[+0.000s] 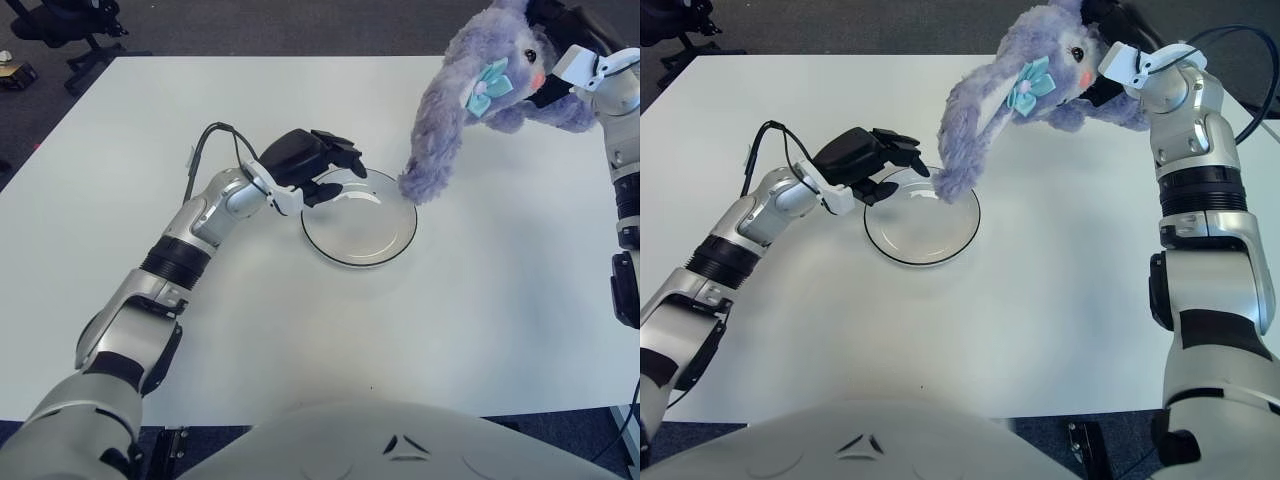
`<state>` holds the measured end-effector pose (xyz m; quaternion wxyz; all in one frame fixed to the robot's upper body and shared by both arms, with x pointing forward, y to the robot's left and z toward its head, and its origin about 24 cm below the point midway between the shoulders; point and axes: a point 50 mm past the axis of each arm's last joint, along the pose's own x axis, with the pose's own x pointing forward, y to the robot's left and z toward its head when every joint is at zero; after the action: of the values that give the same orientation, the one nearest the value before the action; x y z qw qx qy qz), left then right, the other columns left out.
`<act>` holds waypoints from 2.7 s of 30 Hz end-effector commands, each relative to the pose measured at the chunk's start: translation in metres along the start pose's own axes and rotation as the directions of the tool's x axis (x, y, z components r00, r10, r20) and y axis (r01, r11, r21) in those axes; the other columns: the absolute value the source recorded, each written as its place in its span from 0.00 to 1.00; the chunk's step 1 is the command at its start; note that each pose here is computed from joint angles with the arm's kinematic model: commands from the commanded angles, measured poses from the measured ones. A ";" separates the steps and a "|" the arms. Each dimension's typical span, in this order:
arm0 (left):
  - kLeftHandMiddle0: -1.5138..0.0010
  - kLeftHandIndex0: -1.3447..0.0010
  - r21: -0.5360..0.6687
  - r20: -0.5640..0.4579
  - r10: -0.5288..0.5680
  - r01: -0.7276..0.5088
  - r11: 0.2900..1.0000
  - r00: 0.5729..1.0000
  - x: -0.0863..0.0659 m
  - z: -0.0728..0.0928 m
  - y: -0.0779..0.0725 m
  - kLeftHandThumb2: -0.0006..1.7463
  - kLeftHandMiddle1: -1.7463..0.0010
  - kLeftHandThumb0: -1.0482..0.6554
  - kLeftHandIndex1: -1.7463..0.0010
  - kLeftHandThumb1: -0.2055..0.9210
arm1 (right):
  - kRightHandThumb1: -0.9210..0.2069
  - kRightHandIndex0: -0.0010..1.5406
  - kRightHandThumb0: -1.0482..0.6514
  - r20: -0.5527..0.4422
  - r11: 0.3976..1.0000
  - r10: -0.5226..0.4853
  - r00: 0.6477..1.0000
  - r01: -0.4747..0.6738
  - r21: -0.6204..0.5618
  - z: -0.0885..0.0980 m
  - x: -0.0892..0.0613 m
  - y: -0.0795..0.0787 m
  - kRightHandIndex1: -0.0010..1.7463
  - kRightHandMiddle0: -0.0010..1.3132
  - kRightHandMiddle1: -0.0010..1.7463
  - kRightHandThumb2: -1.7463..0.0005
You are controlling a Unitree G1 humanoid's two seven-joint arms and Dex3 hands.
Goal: Put the doll into the plate.
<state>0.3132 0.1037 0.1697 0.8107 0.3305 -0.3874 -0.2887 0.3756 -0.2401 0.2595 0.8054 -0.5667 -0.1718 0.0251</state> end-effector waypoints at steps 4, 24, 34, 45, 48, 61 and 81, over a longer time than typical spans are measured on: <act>0.53 0.70 -0.070 0.021 0.194 -0.192 0.979 0.981 -0.004 -0.002 0.024 0.56 0.99 0.26 0.52 1.00 | 0.39 0.31 0.86 0.005 1.000 0.004 1.000 -0.004 0.024 -0.002 -0.002 -0.001 1.00 0.40 1.00 0.37; 0.57 0.80 0.079 -0.246 0.561 -0.561 0.824 0.790 -0.032 -0.038 0.065 0.52 0.99 0.28 0.65 1.00 | 0.39 0.31 0.86 0.103 0.999 0.048 0.993 -0.050 0.016 0.019 0.005 0.003 1.00 0.41 1.00 0.37; 0.54 0.80 0.134 -0.374 0.620 -0.621 0.772 0.690 -0.044 -0.059 0.061 0.51 0.97 0.27 0.65 1.00 | 0.40 0.31 0.86 0.204 0.996 0.084 0.975 -0.082 -0.018 0.032 0.005 0.009 1.00 0.41 1.00 0.37; 0.53 0.81 0.114 -0.430 0.629 -0.652 0.749 0.648 -0.058 -0.074 0.050 0.47 0.95 0.25 0.61 1.00 | 0.39 0.31 0.86 0.312 0.983 0.179 0.933 -0.153 -0.106 0.055 0.012 0.023 1.00 0.41 1.00 0.37; 0.53 0.82 0.127 -0.447 0.632 -0.654 0.746 0.633 -0.064 -0.078 0.042 0.47 0.93 0.25 0.59 1.00 | 0.39 0.31 0.86 0.335 0.980 0.193 0.922 -0.167 -0.107 0.060 0.013 0.029 1.00 0.42 1.00 0.37; 0.72 0.85 0.135 -0.480 0.632 -0.661 0.738 0.608 -0.069 -0.084 0.028 0.48 0.62 0.24 0.54 1.00 | 0.40 0.31 0.86 0.455 0.973 0.230 0.860 -0.199 -0.115 0.076 0.017 0.046 1.00 0.44 1.00 0.36; 0.72 0.86 0.126 -0.496 0.625 -0.662 0.739 0.603 -0.066 -0.083 0.018 0.48 0.59 0.24 0.53 1.00 | 0.44 0.34 0.87 0.549 0.953 0.293 0.782 -0.284 -0.105 0.102 0.016 0.077 1.00 0.44 1.00 0.33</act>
<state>0.3508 0.1911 0.1156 0.9428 0.2016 -0.2433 0.1058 0.3734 -0.1275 0.2163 0.7139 -0.5561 -0.2952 0.3064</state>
